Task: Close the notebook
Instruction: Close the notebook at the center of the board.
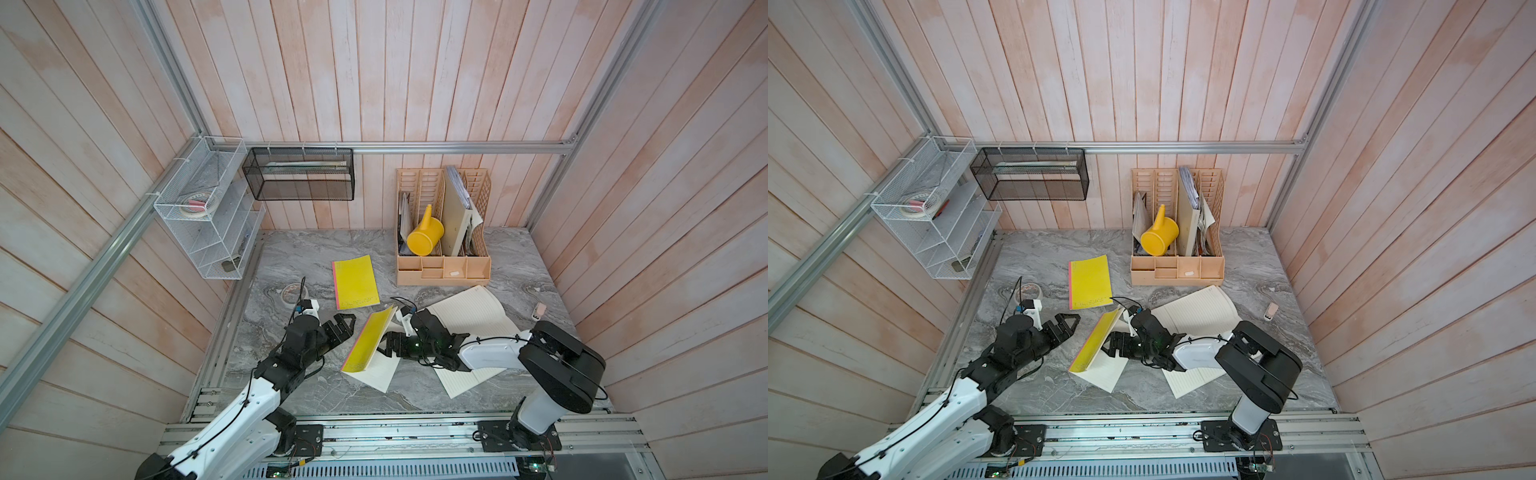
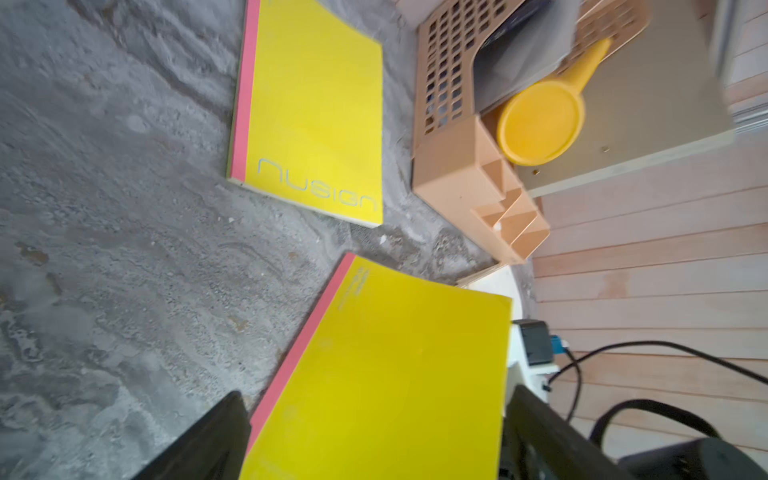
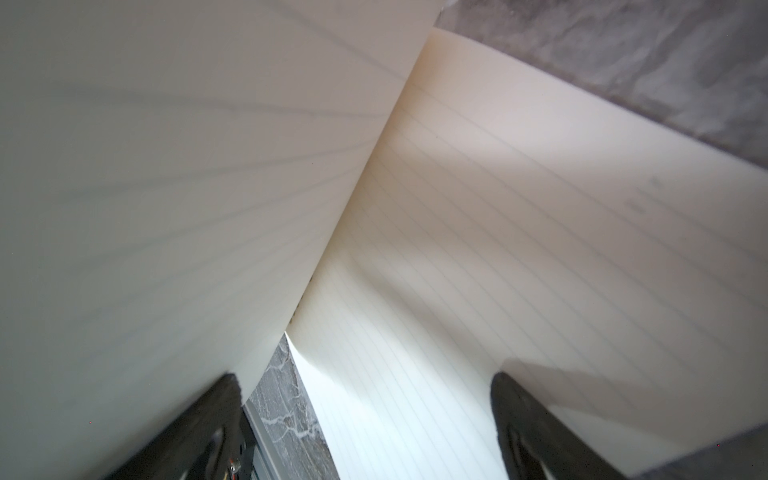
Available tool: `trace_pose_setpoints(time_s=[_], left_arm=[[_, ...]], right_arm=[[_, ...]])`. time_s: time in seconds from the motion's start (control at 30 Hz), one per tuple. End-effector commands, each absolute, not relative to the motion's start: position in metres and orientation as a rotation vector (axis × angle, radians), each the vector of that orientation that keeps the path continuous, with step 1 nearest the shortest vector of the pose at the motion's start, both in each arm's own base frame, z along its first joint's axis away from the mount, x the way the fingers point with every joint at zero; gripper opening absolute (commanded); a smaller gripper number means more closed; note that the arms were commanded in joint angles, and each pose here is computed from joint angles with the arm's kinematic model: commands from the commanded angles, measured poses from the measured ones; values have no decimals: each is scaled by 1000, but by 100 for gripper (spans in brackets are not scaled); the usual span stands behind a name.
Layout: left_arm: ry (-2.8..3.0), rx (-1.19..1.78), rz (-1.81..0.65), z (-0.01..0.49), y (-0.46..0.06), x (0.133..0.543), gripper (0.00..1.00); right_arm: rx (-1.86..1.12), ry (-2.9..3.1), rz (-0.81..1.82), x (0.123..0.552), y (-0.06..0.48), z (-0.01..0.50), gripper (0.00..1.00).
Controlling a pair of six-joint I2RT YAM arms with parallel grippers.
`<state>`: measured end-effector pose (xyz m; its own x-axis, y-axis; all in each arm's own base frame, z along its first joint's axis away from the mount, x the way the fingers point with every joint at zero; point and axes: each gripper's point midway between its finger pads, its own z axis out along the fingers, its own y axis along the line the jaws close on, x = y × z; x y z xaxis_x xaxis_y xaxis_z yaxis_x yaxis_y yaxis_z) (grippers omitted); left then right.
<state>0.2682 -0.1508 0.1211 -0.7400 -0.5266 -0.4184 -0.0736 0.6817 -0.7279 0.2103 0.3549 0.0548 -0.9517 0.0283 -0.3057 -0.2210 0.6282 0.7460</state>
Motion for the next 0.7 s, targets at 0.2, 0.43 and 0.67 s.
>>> trace_pose_setpoints(time_s=[0.2,0.43,0.67], left_arm=[[2370,-133,-1352,112,-205,279,51],[2386,-120,-1408,99,-210,287,31],[2331,-69,-1527,106,-220,287,31]], right_arm=[[-178,2658,1165,201,349,40,96],[-206,2652,1134,203,348,50,96],[-223,2631,1098,211,348,65,96]])
